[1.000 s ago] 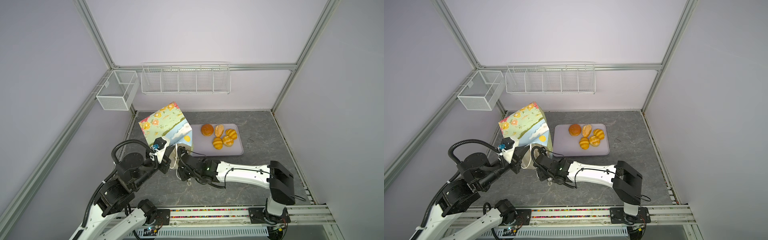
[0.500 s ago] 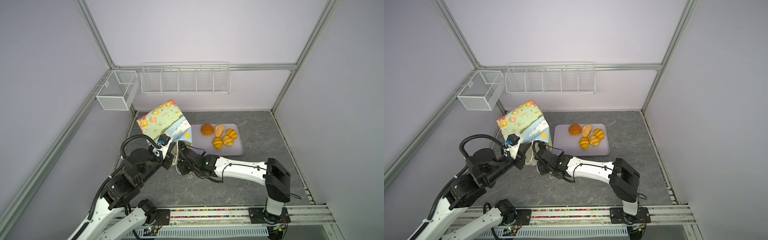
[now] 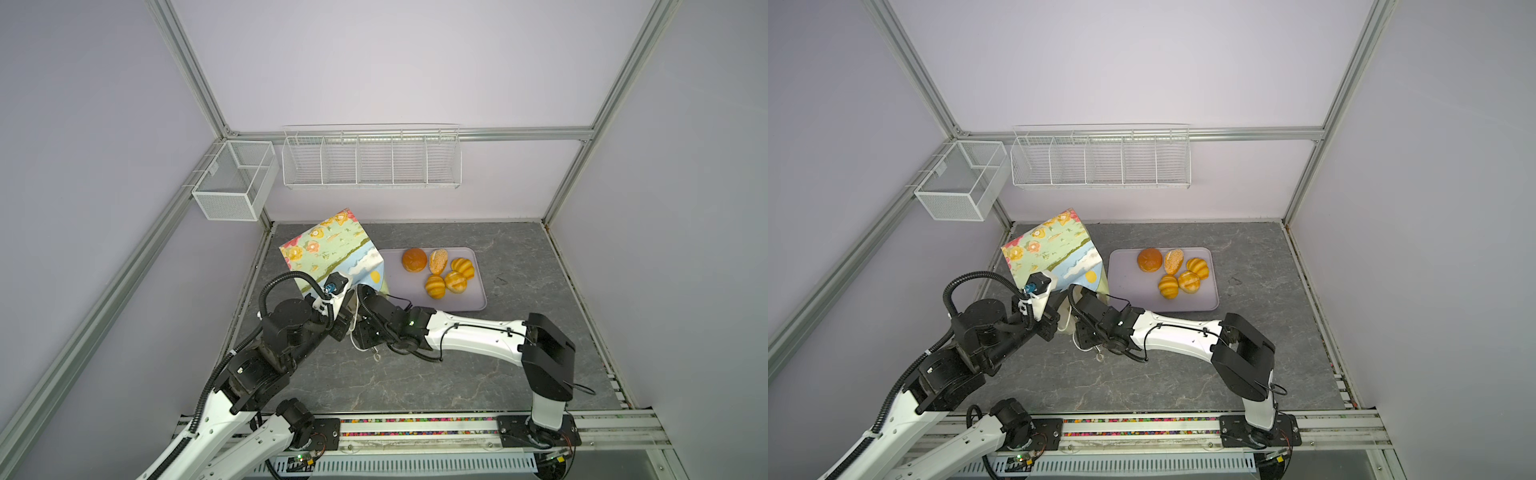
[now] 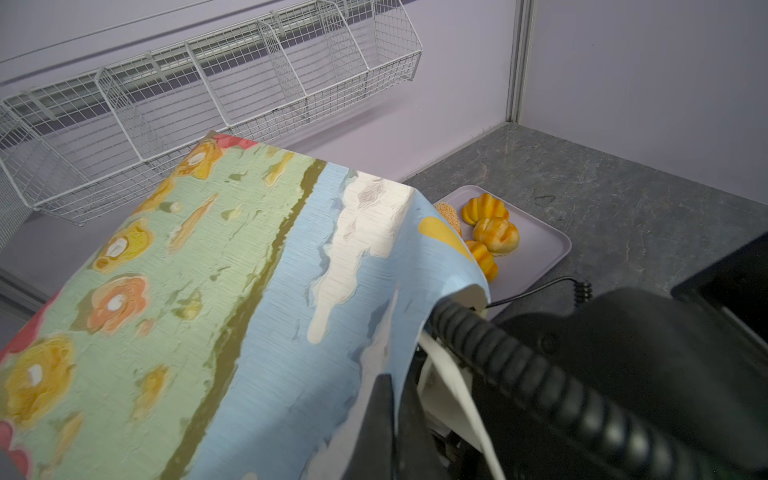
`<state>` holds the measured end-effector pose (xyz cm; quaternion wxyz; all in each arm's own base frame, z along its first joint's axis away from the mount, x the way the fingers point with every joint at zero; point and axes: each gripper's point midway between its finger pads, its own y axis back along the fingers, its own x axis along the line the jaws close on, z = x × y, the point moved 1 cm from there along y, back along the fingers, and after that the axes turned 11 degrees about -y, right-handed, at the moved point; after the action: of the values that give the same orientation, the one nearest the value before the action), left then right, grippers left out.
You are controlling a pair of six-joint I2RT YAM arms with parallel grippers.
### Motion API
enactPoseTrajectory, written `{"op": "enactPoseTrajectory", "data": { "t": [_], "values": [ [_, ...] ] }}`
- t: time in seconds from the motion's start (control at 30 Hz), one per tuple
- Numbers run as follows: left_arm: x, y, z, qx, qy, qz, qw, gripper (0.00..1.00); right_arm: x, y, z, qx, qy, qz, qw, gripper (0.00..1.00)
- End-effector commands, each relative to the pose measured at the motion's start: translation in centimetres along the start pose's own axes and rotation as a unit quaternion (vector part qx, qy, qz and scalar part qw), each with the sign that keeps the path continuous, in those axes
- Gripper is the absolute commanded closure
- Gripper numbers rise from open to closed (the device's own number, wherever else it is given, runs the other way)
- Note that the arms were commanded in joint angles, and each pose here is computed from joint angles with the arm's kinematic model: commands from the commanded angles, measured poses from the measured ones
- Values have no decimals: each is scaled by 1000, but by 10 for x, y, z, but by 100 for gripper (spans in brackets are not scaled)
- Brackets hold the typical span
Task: Take the fake bread out of the paper bag
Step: 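Lift and tilt the bag upward with the left gripper while tongs enter it, then lower the bag toward the table with the left gripper while tongs probe inside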
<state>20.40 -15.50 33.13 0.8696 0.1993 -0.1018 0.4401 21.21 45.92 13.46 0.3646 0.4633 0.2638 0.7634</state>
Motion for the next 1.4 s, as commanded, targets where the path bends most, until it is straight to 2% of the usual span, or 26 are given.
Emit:
{"op": "enactPoseTrajectory", "data": {
  "t": [0.0, 0.17, 0.37, 0.6, 0.77, 0.87, 1.1, 1.37],
  "values": [
    [-1, 15, 11, -46, 12, -5, 999, 100, 5, -13, 27, -8, -56, 33, 998, 53],
    [-11, 19, 5, -73, 0, -22, 997, 100, 32, -2, 58, -37, -46, 62, 996, 53],
    [-9, 8, -4, -51, -7, -8, 999, 100, 37, 10, 64, -51, -51, 69, 995, 58],
    [2, -11, -11, -5, 22, 28, 999, 100, 22, 22, 36, -38, -56, 62, 996, 80],
    [4, -23, -25, 27, 32, 44, 998, 100, 16, 29, 10, -16, -38, 51, 998, 90],
    [4, -25, -35, 51, 41, 50, 997, 100, 11, 29, -8, 4, -23, 42, 999, 93],
    [6, -23, -65, 98, 56, 75, 991, 100, 19, 26, -45, 39, 17, 50, 998, 94],
    [-4, -26, -100, 139, 56, 75, 986, 100, 1, 37, -79, 64, 37, 5, 997, 93]
  ]
}}
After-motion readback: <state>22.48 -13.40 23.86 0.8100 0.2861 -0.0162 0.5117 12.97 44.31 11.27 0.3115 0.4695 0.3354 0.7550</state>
